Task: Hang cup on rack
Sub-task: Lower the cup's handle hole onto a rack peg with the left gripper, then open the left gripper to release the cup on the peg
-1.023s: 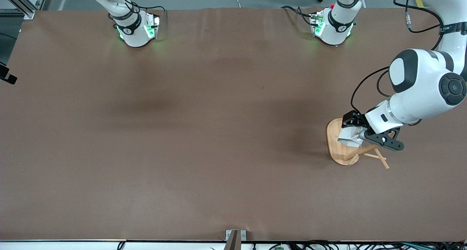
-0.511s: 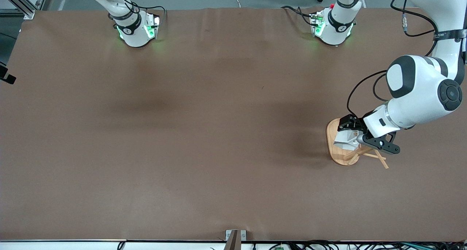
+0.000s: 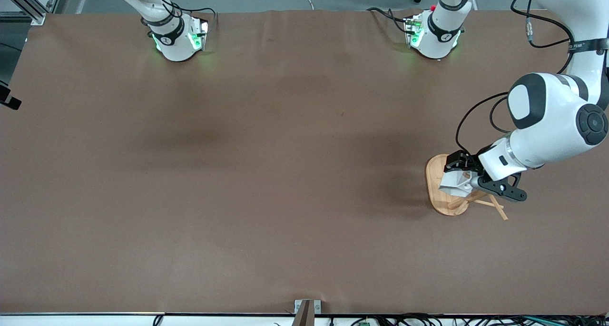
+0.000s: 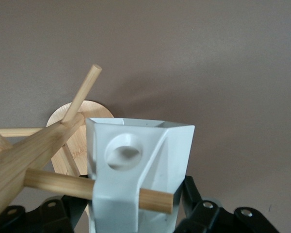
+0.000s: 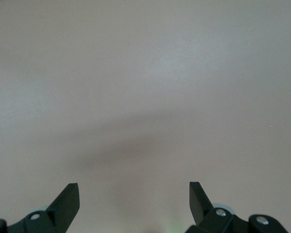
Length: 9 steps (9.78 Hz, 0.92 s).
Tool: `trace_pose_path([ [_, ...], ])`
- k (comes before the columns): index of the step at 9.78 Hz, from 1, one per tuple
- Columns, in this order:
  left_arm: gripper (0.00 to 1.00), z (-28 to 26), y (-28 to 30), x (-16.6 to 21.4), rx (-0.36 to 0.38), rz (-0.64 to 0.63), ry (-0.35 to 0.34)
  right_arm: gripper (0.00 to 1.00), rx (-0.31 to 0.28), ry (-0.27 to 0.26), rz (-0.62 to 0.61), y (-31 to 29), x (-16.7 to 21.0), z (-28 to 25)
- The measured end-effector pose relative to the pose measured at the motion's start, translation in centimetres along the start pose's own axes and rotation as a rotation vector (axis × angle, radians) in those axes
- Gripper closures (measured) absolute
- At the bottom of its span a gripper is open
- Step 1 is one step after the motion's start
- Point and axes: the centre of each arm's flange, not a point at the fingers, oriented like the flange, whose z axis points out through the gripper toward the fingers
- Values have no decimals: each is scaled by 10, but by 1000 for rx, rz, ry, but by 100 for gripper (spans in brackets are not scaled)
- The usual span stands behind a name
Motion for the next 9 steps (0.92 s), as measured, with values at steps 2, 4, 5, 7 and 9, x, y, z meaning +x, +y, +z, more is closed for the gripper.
trace_pose_path([
  [2,0,-2,0,1,0,-3,5,0,5,0,7,4,0,0],
  [4,0,-11,4,5,0,-48,22,0,6,-1,9,5,0,0],
  [5,0,-20,11,8,-2,-75,30,0,6,-1,9,5,0,0],
  [7,0,-45,35,7,-14,-115,25,0,6,-1,9,5,0,1],
  [9,0,-82,59,-3,-24,-167,1,0,7,-2,9,5,0,1],
])
